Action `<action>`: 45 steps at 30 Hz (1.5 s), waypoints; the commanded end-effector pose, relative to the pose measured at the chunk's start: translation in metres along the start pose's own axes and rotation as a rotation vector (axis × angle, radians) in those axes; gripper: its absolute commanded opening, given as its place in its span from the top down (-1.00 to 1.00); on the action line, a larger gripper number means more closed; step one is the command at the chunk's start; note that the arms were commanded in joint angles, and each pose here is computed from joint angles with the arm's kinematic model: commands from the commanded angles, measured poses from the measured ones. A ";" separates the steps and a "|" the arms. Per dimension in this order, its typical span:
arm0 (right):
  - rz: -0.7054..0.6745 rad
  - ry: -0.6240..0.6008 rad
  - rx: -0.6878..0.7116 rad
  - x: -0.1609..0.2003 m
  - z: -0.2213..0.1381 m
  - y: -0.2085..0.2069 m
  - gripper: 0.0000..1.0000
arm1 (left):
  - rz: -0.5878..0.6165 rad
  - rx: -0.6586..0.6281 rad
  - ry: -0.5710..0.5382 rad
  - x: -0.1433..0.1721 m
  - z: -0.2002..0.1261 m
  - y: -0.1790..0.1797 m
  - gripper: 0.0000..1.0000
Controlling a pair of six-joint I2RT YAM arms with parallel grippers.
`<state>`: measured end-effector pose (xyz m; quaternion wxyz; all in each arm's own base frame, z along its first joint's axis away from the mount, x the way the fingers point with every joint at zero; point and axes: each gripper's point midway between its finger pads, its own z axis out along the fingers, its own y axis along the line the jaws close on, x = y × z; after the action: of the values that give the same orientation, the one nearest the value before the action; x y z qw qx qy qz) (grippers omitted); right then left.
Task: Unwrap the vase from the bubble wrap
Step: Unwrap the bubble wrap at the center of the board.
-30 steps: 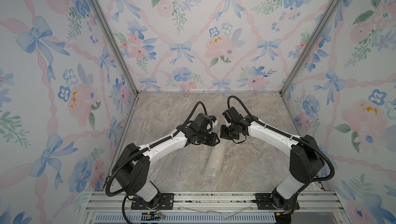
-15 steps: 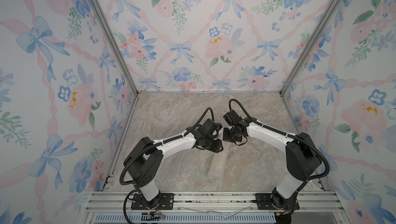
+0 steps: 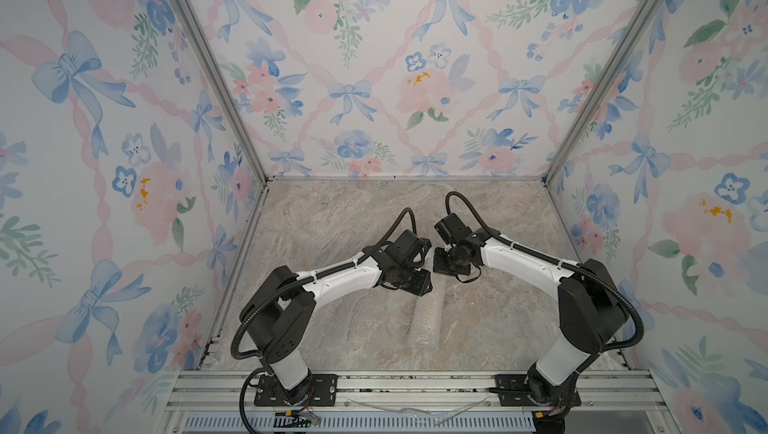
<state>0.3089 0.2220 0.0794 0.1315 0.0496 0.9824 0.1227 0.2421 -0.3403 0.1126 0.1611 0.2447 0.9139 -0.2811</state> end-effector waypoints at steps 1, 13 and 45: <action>0.088 -0.017 -0.124 -0.005 -0.009 0.009 1.00 | 0.106 -0.022 -0.145 -0.014 -0.031 -0.012 0.34; 0.169 0.000 -0.267 -0.012 -0.003 0.029 1.00 | 0.377 0.054 -0.103 0.030 0.005 -0.051 0.34; 0.107 0.000 0.016 0.017 -0.007 -0.057 1.00 | 0.069 -0.038 -0.046 0.059 0.027 0.041 0.38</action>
<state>0.2964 0.1888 0.0662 0.1258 0.1021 0.9750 0.1519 0.2220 -0.3394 0.0860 0.2363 0.2981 0.8667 -0.3227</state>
